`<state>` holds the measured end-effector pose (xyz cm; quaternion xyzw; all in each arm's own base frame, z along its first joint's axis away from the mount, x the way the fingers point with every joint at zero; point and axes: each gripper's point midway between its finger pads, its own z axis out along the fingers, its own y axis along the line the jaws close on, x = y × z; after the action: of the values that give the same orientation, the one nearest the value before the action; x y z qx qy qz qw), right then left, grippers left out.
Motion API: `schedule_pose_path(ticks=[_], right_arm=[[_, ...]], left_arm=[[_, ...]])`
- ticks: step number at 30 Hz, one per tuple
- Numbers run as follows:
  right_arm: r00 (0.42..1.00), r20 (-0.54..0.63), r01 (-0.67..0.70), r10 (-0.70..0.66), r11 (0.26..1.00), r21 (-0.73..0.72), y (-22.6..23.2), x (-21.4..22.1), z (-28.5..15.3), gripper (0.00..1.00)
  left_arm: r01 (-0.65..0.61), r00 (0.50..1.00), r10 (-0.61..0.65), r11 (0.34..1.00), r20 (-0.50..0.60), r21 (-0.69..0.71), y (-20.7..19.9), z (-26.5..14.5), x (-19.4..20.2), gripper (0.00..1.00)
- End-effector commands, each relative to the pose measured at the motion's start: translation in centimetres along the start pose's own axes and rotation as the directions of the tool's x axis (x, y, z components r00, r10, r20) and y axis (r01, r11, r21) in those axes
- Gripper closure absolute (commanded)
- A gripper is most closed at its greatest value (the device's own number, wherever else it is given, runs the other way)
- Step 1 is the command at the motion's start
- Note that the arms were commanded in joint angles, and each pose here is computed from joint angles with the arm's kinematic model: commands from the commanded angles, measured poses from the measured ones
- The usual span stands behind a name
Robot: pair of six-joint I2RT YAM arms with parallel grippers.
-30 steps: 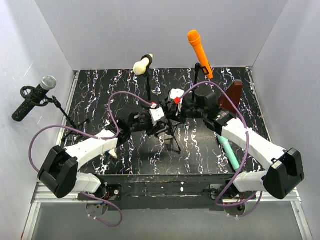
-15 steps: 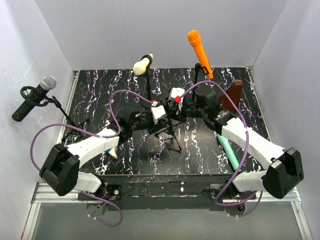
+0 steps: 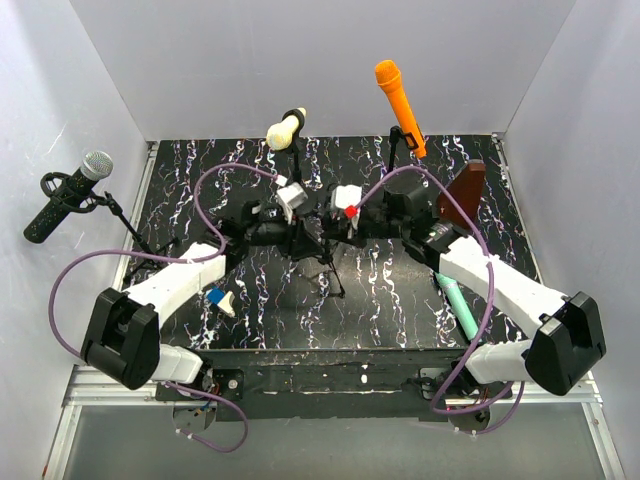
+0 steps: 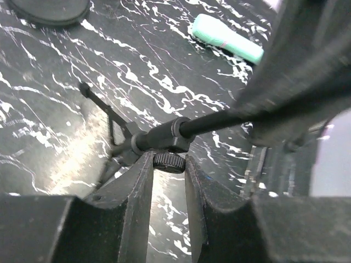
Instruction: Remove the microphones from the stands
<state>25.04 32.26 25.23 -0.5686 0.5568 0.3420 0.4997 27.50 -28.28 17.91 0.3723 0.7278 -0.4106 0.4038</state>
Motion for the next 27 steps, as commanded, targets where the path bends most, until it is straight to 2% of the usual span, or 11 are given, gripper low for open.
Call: schedule_pose_path(ticks=[1,3,5,12,13,15,16,19,20,23,27], right_arm=[[0.985,-0.016,0.172,-0.174,0.982,-0.079,1.4,0.6,1.0,0.99],[0.977,-0.005,0.211,-0.212,0.973,-0.09,1.4,0.4,1.6,0.99],[0.971,-0.002,0.239,-0.24,0.967,-0.093,1.1,0.4,2.1,0.99],[0.967,-0.011,0.254,-0.256,0.963,-0.09,0.7,0.6,2.4,0.99],[0.971,-0.014,0.237,-0.238,0.968,-0.083,0.6,0.6,2.4,0.99],[0.983,-0.02,0.179,-0.18,0.982,-0.066,0.3,0.5,2.7,0.99],[0.986,-0.026,0.162,-0.164,0.984,-0.069,0.3,0.6,2.8,0.99],[0.987,-0.023,0.155,-0.157,0.985,-0.07,0.4,0.6,2.9,0.99],[0.987,-0.022,0.156,-0.158,0.985,-0.069,0.3,0.6,2.9,0.99],[0.99,-0.03,0.14,-0.141,0.989,-0.048,-0.2,0.7,3.0,0.99],[0.991,-0.032,0.127,-0.128,0.991,-0.034,-0.4,0.4,2.9,0.99]], left_arm=[[0.244,0.967,-0.246,0.969,0.062,0.046,1.0,-2.8,-3.4,1.0],[0.383,0.921,-0.389,0.912,0.016,0.15,0.4,-2.7,-3.7,1.0],[0.552,0.829,-0.557,0.799,-0.052,0.237,0.1,-2.4,-3.8,1.0],[0.796,0.599,-0.782,0.561,-0.17,0.225,1.1,-2.2,-2.9,1.0],[0.857,0.511,-0.826,0.466,-0.239,0.22,1.3,-2.1,-2.3,1.0],[0.971,0.223,-0.868,0.158,-0.443,0.178,0.9,-2.1,-1.2,1.0],[0.987,0.132,-0.868,0.07,-0.478,0.146,0.8,-2.1,-0.7,1.0],[0.996,-0.038,-0.874,-0.073,-0.484,0.054,2.0,-2.5,0.5,1.0],[0.992,-0.091,-0.862,-0.122,-0.499,0.029,2.0,-2.6,0.7,0.93],[0.989,-0.124,-0.873,-0.146,-0.471,0.01,2.6,-2.7,0.9,0.53],[0.997,-0.055,-0.92,-0.071,-0.389,0.028,3.2,-3.1,1.4,0.25]])
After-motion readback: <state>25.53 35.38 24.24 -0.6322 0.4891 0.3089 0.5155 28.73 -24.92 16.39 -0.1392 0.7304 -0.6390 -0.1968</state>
